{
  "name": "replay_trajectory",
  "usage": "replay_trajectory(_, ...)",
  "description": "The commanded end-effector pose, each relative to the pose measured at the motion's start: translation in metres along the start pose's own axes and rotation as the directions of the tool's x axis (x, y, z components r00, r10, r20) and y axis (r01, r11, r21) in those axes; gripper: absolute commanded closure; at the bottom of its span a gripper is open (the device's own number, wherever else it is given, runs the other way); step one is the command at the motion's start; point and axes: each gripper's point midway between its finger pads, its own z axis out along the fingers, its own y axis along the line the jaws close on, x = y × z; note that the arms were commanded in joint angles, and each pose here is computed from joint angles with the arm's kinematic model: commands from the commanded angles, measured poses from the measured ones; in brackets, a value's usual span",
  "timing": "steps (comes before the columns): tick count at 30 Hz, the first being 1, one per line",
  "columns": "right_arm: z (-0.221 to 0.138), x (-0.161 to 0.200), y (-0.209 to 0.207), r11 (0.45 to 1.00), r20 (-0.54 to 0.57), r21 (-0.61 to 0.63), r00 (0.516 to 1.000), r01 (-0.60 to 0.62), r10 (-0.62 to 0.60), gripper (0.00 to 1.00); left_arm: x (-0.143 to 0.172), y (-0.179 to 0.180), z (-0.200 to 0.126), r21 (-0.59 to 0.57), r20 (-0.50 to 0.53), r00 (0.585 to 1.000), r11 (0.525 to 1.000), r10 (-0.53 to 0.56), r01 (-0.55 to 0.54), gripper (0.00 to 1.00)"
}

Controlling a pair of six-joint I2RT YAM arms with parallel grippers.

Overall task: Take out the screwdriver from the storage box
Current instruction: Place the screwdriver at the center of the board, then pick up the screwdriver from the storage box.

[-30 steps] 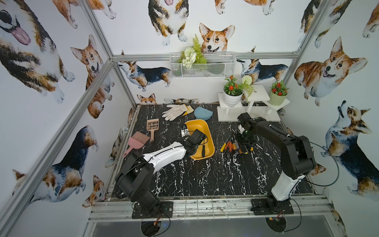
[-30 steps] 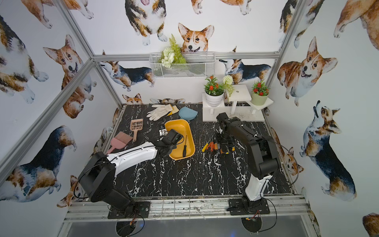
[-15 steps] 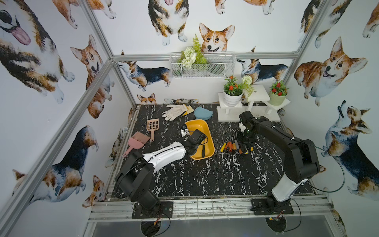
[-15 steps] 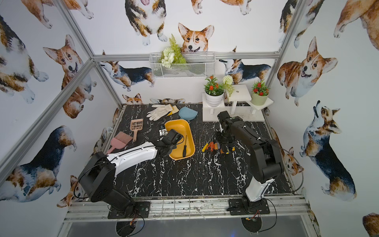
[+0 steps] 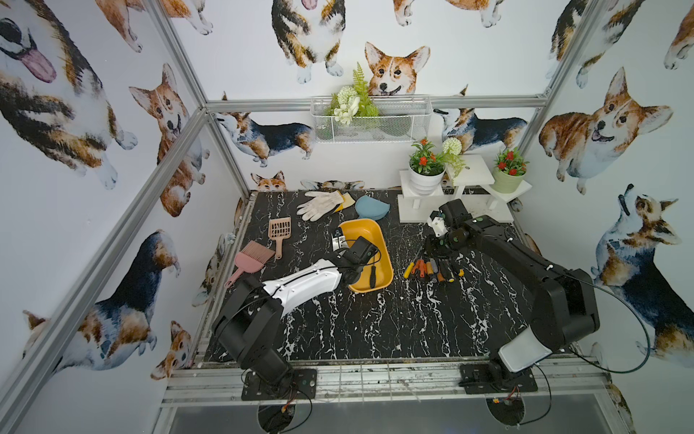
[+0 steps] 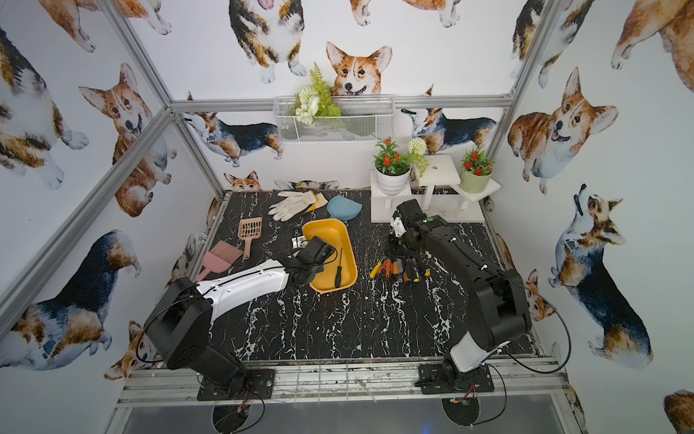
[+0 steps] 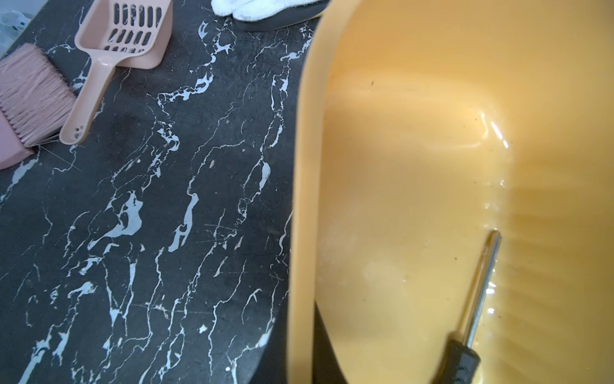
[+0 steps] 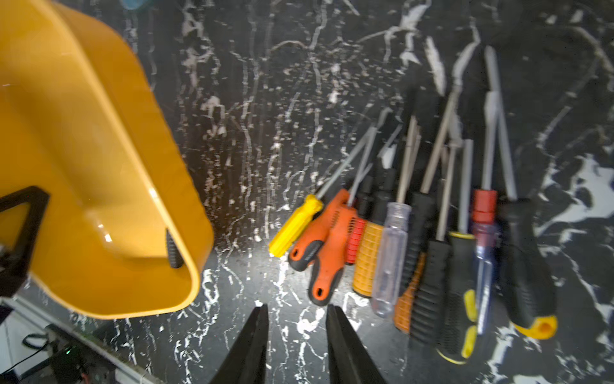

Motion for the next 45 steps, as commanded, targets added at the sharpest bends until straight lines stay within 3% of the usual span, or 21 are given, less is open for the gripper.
replay_trajectory(1,-0.004,-0.008,0.029,0.996,0.035,-0.086,0.999,0.032,-0.029,0.64,-0.009,-0.004,-0.003,0.014,0.025,0.999,1.000,-0.023,0.023,1.00)
replay_trajectory(10,0.009,0.004,0.073,0.982,0.012,-0.184,0.999,0.034,-0.033,0.63,-0.008,-0.005,-0.003,0.023,0.023,0.999,0.999,-0.030,0.029,1.00)
replay_trajectory(23,0.035,0.023,0.120,0.975,-0.052,-0.198,0.992,0.103,-0.116,0.62,-0.007,-0.006,-0.002,0.023,0.019,0.999,0.999,-0.026,0.025,1.00)
replay_trajectory(42,0.099,0.038,0.129,0.991,-0.177,-0.077,0.977,0.108,-0.120,0.62,-0.007,-0.005,-0.004,0.032,0.020,0.999,0.999,-0.028,0.027,1.00)
replay_trajectory(45,0.105,0.036,0.120,0.993,-0.181,-0.010,0.977,0.115,-0.115,0.54,-0.005,-0.005,-0.003,0.036,0.014,0.999,0.999,-0.030,0.029,1.00)
